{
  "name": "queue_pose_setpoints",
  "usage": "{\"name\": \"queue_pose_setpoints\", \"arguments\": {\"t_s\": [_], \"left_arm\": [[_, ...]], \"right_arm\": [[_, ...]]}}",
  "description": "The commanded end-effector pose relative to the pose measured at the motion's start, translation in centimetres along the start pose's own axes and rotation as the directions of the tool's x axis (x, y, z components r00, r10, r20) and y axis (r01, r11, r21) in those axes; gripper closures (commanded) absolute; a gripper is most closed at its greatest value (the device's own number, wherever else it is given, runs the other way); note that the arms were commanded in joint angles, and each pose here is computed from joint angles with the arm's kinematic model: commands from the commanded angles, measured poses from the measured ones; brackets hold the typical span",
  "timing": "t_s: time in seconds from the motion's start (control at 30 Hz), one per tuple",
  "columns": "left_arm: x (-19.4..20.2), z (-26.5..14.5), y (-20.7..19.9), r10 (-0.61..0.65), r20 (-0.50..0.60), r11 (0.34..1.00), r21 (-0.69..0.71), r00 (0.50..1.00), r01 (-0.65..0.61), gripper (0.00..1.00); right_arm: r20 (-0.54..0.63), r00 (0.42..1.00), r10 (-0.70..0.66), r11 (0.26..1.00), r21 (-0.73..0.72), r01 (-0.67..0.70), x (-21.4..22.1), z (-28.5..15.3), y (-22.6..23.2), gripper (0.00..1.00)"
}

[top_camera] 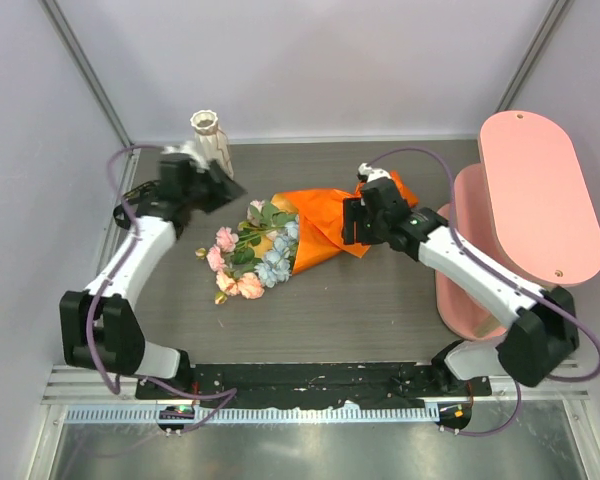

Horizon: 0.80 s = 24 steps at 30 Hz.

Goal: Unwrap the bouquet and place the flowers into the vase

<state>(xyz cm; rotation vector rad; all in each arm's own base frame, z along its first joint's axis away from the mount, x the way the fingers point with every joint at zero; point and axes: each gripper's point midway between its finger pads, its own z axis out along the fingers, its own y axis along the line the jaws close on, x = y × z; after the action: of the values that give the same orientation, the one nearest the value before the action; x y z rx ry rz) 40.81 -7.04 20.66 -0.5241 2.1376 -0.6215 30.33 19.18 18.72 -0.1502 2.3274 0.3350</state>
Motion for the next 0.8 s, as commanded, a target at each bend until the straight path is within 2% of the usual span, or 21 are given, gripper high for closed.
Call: {"name": "queue_pose_setpoints", "arguments": {"t_s": [0.0, 0.07, 0.1, 0.2, 0.23, 0.3, 0.43, 0.5, 0.53, 0.6, 0.73, 0.77], "left_arm": [[10.4, 1.7, -11.0, 0.251, -0.118, 0.935, 0.285, 0.961, -0.21, 0.52], [12.8, 2.8, -12.9, 0.339, -0.12, 0.905, 0.313, 0.933, -0.289, 0.61], [16.5, 4.4, -13.2, 0.38, -0.199, 0.892, 0.337, 0.903, -0.301, 0.67], [19.5, 6.0, -15.3, 0.44, -0.243, 0.857, 0.402, 0.865, -0.323, 0.79], [20.9, 7.3, -14.7, 0.449, -0.276, 0.86, 0.391, 0.85, -0.328, 0.81], [21.5, 8.1, -15.9, 0.457, -0.26, 0.849, 0.415, 0.851, -0.329, 0.84], [22.8, 9.7, -15.0, 0.456, -0.285, 0.86, 0.383, 0.843, -0.336, 0.88], [23.2, 10.0, -14.0, 0.453, -0.292, 0.869, 0.355, 0.843, -0.344, 0.92], [23.3, 10.1, -13.7, 0.452, -0.293, 0.871, 0.348, 0.842, -0.346, 0.92], [23.8, 10.4, -12.8, 0.451, -0.306, 0.877, 0.329, 0.839, -0.351, 0.92], [24.8, 10.7, -12.1, 0.437, -0.334, 0.886, 0.322, 0.835, -0.334, 0.94], [24.8, 10.7, -12.2, 0.437, -0.333, 0.885, 0.325, 0.836, -0.333, 0.94]], "right_arm": [[0.035, 0.999, 0.011, 0.997, 0.077, -0.014, -1.4, 2.9, -0.6, 0.37], [0.024, 0.999, 0.021, 0.995, 0.101, -0.023, -0.6, 3.9, -1.2, 0.39], [0.0, 0.999, 0.036, 0.994, 0.105, -0.036, 0.8, 4.3, -1.8, 0.39], [0.006, 0.992, 0.124, 0.99, 0.062, -0.124, 2.1, 4.4, -2.0, 0.37], [0.029, 0.986, 0.165, 0.985, 0.055, -0.166, 1.7, 4.4, -2.5, 0.35], [0.047, 0.971, 0.235, 0.97, 0.055, -0.238, 2.6, 4.1, -3.5, 0.31], [0.06, 0.928, 0.368, 0.927, 0.048, -0.371, 3.5, 4.4, -5.0, 0.28], [0.049, 0.915, 0.401, 0.915, 0.029, -0.403, 4.2, 4.6, -5.5, 0.27], [0.072, 0.909, 0.412, 0.911, -0.008, -0.412, 3.6, 4.9, -5.3, 0.27], [0.041, 0.901, 0.432, 0.901, -0.049, -0.43, 4.1, 5.5, -4.9, 0.27], [0.06, 0.903, 0.425, 0.901, -0.123, -0.416, 3.2, 6.9, -3.9, 0.37], [0.077, 0.902, 0.425, 0.9, -0.146, -0.411, 2.5, 7.1, -3.6, 0.46]]}}
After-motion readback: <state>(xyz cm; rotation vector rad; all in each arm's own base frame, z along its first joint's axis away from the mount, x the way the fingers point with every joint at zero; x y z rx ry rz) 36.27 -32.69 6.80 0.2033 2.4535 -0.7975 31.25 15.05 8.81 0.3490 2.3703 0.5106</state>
